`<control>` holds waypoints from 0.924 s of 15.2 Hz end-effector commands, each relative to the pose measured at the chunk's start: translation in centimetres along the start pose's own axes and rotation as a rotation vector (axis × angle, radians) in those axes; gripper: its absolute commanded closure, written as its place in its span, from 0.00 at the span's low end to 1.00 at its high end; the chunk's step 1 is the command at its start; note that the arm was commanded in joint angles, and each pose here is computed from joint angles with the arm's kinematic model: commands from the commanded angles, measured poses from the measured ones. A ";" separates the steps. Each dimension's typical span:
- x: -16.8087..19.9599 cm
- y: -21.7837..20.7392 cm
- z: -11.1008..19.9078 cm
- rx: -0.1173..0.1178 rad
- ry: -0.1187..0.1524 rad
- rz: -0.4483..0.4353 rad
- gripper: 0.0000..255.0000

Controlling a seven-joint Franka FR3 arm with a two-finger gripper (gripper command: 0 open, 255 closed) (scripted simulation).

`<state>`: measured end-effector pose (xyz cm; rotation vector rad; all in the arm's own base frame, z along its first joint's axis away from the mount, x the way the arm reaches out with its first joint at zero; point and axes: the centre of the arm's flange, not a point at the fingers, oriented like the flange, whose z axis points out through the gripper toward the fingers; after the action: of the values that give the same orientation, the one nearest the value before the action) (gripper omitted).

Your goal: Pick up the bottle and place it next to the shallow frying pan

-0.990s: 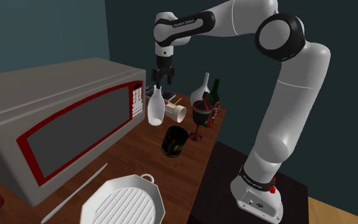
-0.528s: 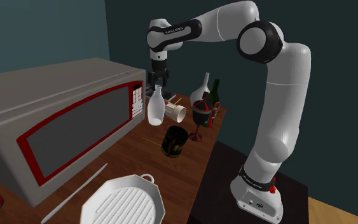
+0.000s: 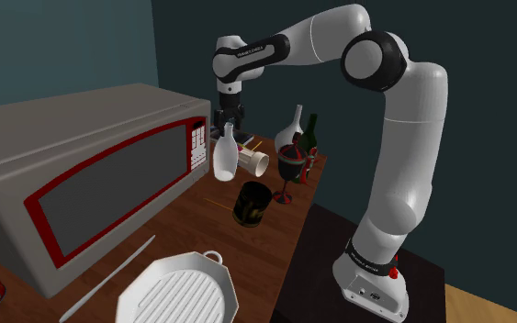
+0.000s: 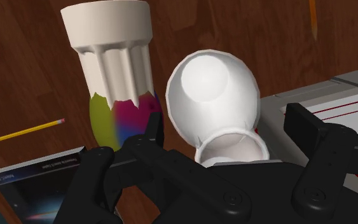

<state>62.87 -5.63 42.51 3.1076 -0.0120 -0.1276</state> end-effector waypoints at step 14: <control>0.0 0.0 0.0 0.000 0.000 0.000 1.00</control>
<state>62.89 -5.54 42.60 3.1087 -0.0101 -0.1242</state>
